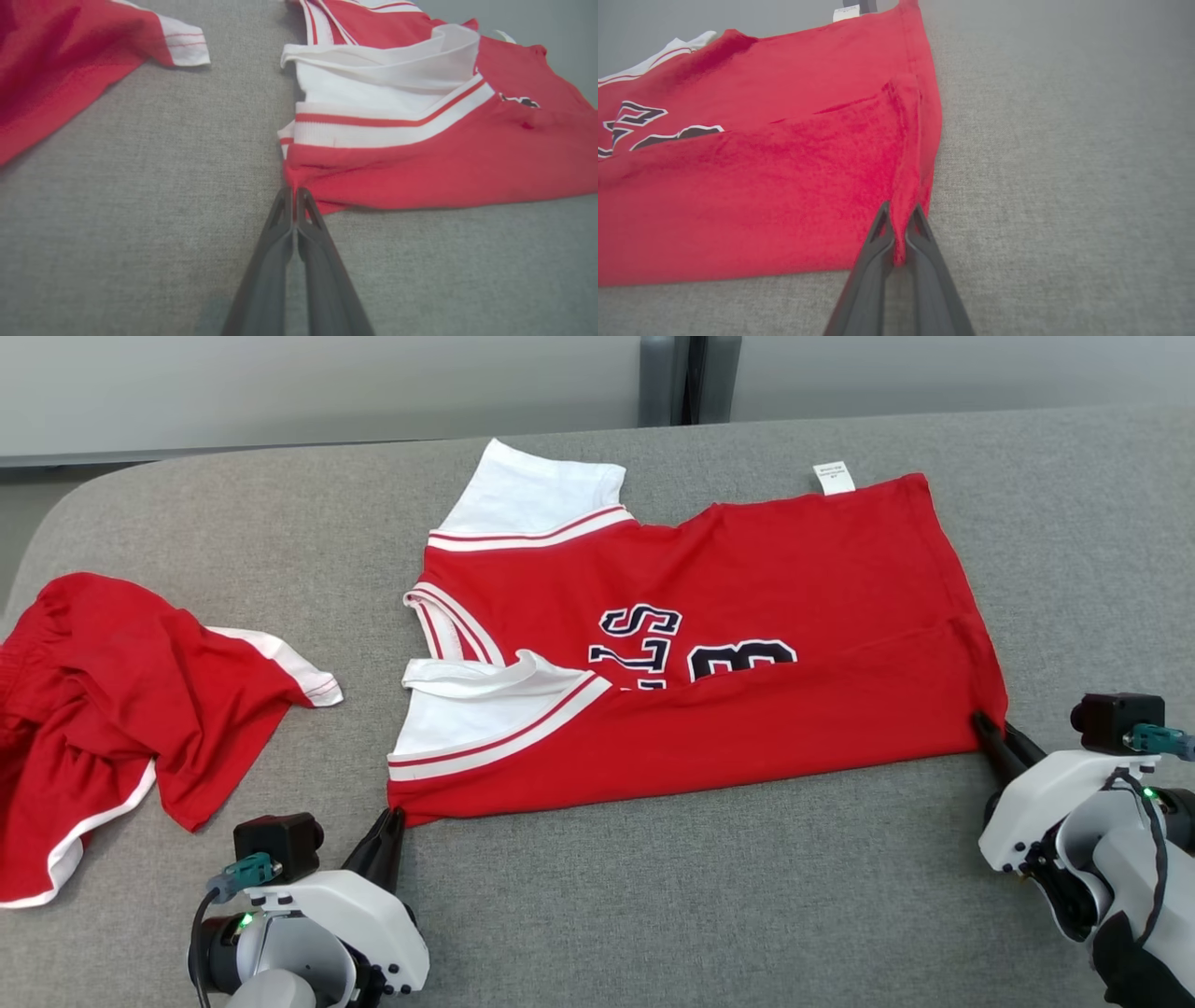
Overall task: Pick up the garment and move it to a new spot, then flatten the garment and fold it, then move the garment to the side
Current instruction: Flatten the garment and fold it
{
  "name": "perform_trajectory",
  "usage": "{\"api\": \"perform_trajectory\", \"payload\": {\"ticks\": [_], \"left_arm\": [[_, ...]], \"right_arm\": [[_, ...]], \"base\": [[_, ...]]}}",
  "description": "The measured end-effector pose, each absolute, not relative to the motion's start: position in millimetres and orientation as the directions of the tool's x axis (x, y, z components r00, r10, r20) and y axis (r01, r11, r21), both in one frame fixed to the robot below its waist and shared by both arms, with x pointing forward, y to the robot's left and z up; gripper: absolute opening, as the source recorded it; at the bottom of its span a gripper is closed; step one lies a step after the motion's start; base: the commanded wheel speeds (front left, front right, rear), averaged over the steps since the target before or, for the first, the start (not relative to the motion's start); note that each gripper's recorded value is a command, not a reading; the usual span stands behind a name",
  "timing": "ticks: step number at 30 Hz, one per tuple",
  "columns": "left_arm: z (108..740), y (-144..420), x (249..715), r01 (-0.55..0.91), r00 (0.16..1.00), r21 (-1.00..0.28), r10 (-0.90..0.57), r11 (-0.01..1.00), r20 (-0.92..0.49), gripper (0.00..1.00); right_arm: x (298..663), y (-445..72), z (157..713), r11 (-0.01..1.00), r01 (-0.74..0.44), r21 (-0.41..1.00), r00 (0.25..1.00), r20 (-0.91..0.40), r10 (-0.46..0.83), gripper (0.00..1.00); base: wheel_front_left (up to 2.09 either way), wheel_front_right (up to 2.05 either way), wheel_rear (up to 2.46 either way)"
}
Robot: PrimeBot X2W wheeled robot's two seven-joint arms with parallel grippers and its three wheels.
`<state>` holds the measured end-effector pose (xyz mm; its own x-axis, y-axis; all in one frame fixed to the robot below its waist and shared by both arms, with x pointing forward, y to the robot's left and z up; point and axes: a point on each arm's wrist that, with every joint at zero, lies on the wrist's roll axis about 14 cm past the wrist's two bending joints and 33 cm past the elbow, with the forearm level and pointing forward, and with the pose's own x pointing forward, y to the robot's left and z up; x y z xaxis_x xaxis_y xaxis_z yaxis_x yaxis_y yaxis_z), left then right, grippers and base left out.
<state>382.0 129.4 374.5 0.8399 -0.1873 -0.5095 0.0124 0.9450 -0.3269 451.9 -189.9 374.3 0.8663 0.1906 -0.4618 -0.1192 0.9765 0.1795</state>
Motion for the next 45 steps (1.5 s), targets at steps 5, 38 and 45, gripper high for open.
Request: {"api": "perform_trajectory", "payload": {"ticks": [5,38,45], "left_arm": [[380,130,379,0.018,0.848,-0.325,-0.186,0.946,-0.496,0.0],[389,117,276,-0.07,0.768,-0.432,-0.228,0.899,-0.599,0.33],[406,131,295,-0.079,0.847,-0.398,-0.149,0.914,-0.511,1.0]], "right_arm": [[444,-197,377,0.979,-0.112,0.173,0.873,-0.452,0.18,0.0],[345,-230,363,0.969,-0.064,0.239,0.838,-0.515,0.182,1.0],[353,-253,382,0.979,-0.027,0.201,0.887,-0.447,0.116,1.0]], "base": [[0.0,0.0,0.0],[0.0,0.0,0.0],[0.0,0.0,0.0]]}}
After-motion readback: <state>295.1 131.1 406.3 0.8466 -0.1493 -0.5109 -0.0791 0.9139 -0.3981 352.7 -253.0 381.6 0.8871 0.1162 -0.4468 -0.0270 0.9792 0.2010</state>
